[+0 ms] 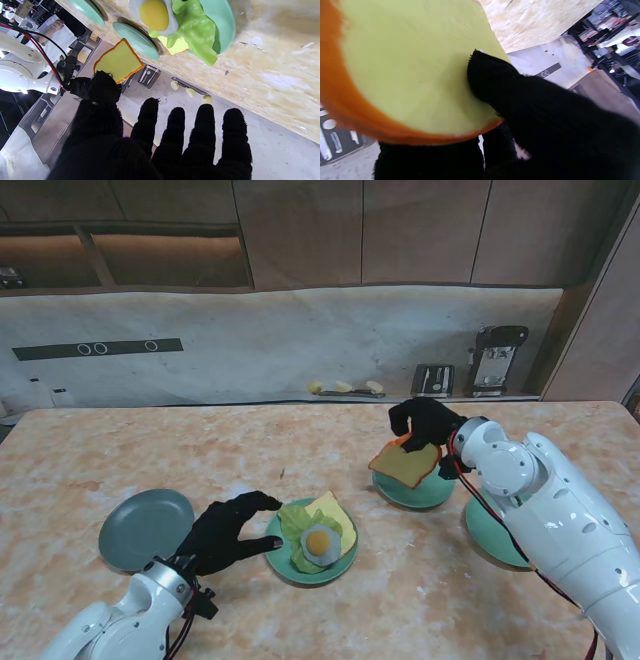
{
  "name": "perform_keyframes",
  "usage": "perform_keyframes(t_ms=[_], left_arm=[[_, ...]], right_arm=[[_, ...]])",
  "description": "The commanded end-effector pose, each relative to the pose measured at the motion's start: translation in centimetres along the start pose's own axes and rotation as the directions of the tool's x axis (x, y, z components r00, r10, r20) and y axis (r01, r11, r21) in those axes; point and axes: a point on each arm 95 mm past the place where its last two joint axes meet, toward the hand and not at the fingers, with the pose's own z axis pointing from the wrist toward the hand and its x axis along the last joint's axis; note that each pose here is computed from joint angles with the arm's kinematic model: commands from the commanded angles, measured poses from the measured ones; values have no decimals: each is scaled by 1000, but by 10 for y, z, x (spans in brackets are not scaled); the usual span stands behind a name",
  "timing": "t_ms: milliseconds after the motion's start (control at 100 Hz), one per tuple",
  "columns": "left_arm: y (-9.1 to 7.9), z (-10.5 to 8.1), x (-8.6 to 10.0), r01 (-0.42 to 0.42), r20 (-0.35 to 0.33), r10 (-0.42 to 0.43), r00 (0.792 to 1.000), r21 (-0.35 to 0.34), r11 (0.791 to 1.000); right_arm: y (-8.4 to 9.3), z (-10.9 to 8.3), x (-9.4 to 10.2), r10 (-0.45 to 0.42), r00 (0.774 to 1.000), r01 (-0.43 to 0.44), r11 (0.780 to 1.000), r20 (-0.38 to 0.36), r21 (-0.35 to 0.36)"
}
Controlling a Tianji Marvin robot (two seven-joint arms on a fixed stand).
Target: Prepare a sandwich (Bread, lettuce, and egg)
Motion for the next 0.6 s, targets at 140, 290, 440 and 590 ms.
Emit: perform_keyframes(t_ms=[140, 290, 440, 590], left_arm=[[4, -7, -5, -11, 26, 12, 1000, -11, 1000], [4, -11, -8, -19, 37, 20, 999, -11, 1000], [4, -15, -9, -26, 42, 27, 999, -9, 1000], [4, -18, -9, -30, 45, 30, 999, -4, 1000]], right_arm=[[-12, -5, 30, 100, 991, -97, 995, -86, 36], [-27, -5, 52, 228, 968, -222, 973, -105, 64], [-48, -2, 72, 370, 926, -365, 928, -80, 70], [-70, 2, 88, 474, 879, -469, 878, -45, 94]])
